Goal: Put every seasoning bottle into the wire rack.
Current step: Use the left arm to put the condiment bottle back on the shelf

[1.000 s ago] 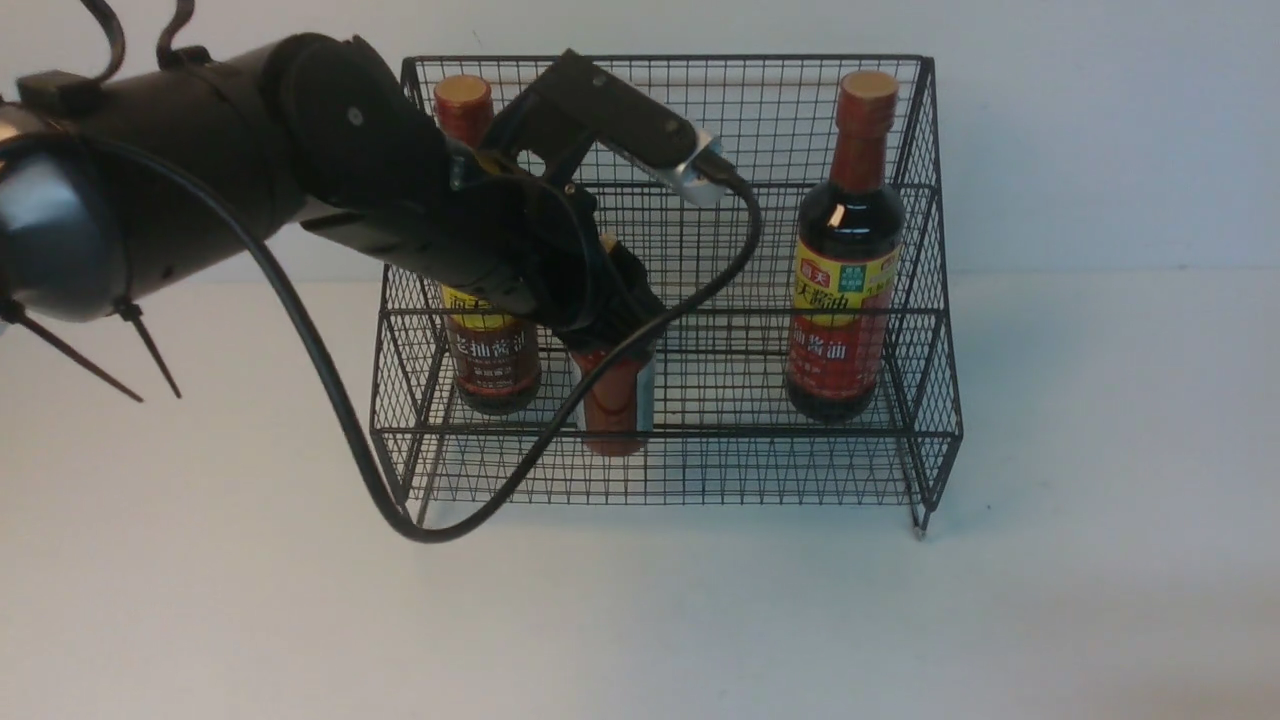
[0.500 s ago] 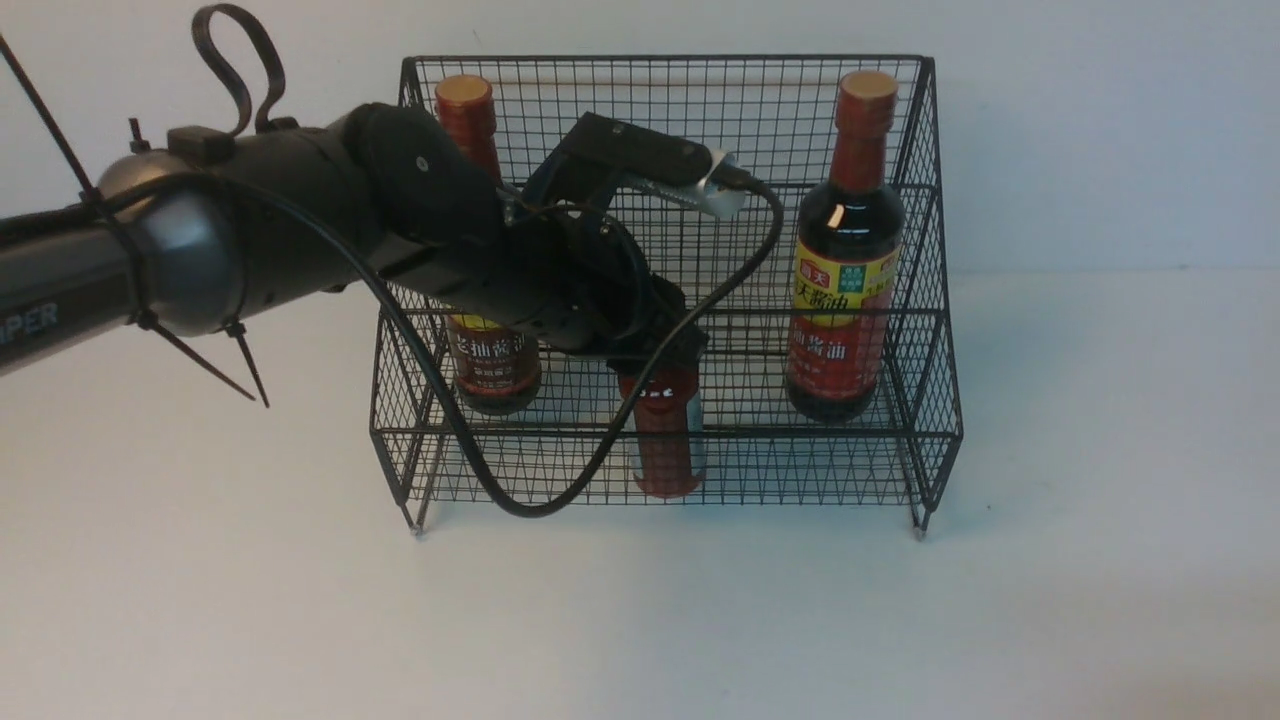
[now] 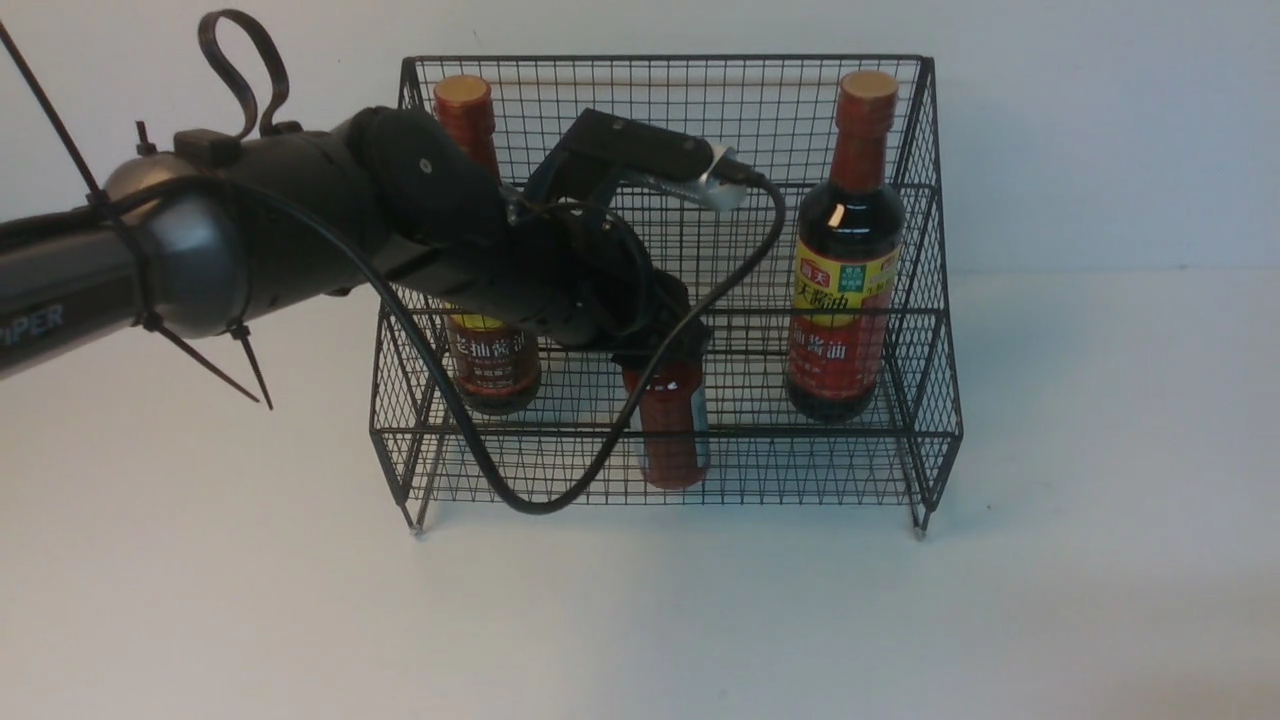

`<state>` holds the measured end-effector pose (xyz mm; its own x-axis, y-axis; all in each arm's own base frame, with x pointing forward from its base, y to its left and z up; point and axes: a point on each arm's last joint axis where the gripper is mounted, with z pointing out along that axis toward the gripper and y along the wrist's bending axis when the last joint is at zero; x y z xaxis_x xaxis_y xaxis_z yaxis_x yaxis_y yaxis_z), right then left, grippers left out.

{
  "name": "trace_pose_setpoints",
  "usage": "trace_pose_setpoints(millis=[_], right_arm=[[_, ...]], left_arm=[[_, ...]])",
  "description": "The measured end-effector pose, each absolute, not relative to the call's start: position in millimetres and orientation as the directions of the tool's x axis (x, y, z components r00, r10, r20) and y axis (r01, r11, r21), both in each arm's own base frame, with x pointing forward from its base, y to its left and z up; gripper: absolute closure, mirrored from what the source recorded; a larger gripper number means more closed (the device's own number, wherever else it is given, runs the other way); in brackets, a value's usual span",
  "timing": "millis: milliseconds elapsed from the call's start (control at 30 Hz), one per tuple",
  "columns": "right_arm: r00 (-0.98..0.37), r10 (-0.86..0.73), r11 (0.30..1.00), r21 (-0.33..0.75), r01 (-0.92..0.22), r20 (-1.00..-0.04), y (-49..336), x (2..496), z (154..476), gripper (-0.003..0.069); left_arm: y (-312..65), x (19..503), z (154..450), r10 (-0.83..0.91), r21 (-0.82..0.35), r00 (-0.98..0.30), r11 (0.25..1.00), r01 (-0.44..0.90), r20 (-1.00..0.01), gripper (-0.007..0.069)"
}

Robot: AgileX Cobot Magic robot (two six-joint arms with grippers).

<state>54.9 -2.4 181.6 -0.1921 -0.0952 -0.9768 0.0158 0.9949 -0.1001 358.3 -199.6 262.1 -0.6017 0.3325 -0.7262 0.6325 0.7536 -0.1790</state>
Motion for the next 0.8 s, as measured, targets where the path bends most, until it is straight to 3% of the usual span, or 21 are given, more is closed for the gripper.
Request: trace_pose_setpoints(millis=[500, 633, 800], right_arm=[[-0.192, -0.095, 0.995, -0.100, 0.016, -0.977, -2.4, 54.9, 181.6, 0.0673], [-0.192, -0.095, 0.995, -0.100, 0.016, -0.977, -2.4, 54.9, 181.6, 0.0673], [-0.192, -0.095, 0.995, -0.100, 0.016, -0.977, -2.4, 54.9, 181.6, 0.0673]], left_arm=[[-199.0, 356.3, 270.7, 0.317, -0.179, -0.588, 0.754, 0.632, -0.744, 0.0123], [-194.6, 346.6, 296.9, 0.296, -0.163, -0.544, 0.749, 0.643, -0.785, 0.0068], [-188.4, 329.0, 327.0, 0.289, -0.156, -0.506, 0.729, 0.667, -0.812, 0.0061]])
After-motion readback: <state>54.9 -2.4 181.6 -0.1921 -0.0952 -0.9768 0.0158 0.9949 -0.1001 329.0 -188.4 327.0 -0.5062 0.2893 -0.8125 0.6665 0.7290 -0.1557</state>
